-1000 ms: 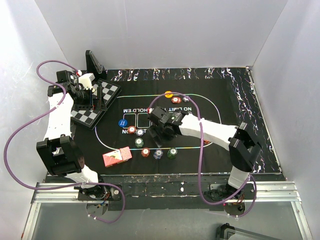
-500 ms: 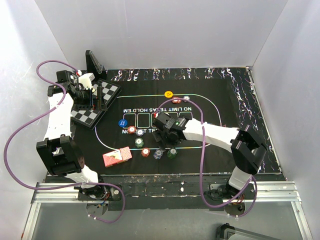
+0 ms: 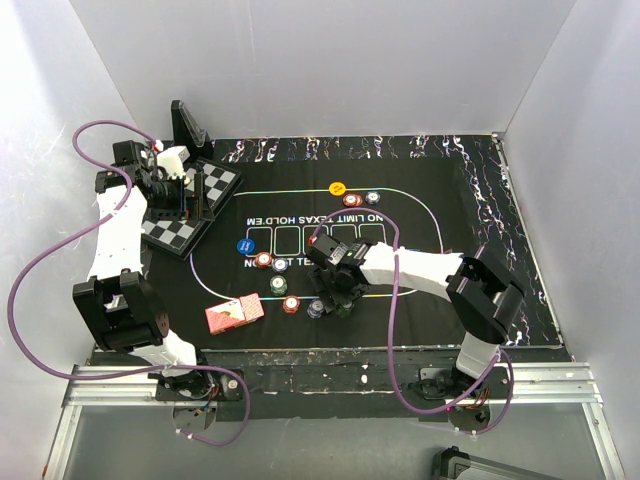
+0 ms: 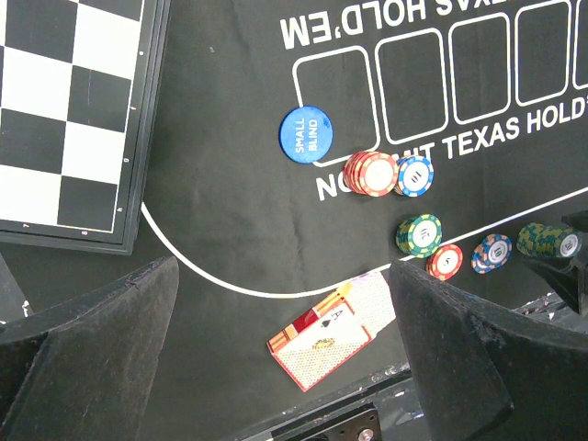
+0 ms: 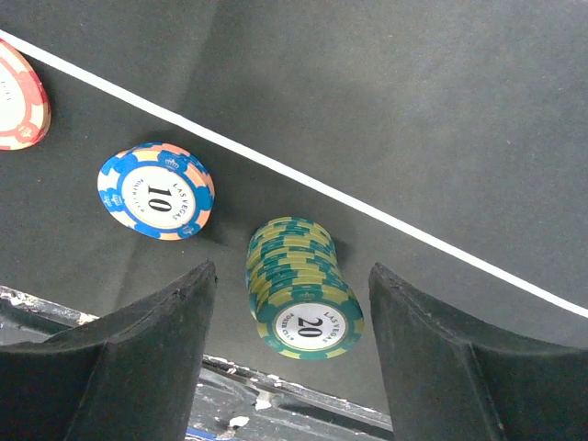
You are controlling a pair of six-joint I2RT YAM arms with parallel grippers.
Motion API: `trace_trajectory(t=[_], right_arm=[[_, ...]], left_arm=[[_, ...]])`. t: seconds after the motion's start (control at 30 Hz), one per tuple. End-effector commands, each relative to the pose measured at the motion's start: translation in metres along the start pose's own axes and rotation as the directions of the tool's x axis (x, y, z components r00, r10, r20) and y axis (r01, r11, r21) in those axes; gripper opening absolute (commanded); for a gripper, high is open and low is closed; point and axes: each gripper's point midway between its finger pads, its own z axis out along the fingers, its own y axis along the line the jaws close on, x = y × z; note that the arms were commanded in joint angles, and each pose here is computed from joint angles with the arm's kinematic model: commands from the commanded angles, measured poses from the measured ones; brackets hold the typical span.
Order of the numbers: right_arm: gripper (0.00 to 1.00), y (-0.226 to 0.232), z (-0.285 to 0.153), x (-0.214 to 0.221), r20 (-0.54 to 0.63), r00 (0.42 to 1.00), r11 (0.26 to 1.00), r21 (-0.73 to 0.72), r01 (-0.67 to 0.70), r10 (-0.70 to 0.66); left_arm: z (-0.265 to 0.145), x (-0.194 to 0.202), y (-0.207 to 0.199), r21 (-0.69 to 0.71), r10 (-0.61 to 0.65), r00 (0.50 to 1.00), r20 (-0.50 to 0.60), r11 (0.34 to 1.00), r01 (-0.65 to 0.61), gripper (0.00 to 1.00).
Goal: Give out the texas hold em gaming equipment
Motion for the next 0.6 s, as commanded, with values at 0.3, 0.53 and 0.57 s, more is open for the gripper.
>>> trace_trajectory(t=[0.3, 0.53, 0.57], right_arm=[[0.51, 0.0022, -0.0022, -0.0039, 0.022, 0.999, 0.999, -0.02, -0.027, 0.028], [0.29, -0.0003, -0.0072, -0.0056, 0.037, 0.999, 0.999, -0.011, -0.033, 0.033], [0.26, -0.0004, -0.0071, -0.006, 0.039, 0.999, 0.999, -0.01, -0.033, 0.034]], left_arm=[[-0.0115, -0.0085, -0.0044, -0.004, 0.022, 0.999, 0.049, 1.0, -0.021, 1.0], [-0.0113, -0.0084, -0.0039, -0.005, 0.019, 0.999, 0.049, 1.0, -0.019, 1.0], [-0.0114, -0.008, -0.0039, -0.005, 0.02, 0.999, 0.048, 1.0, -0.019, 1.0]])
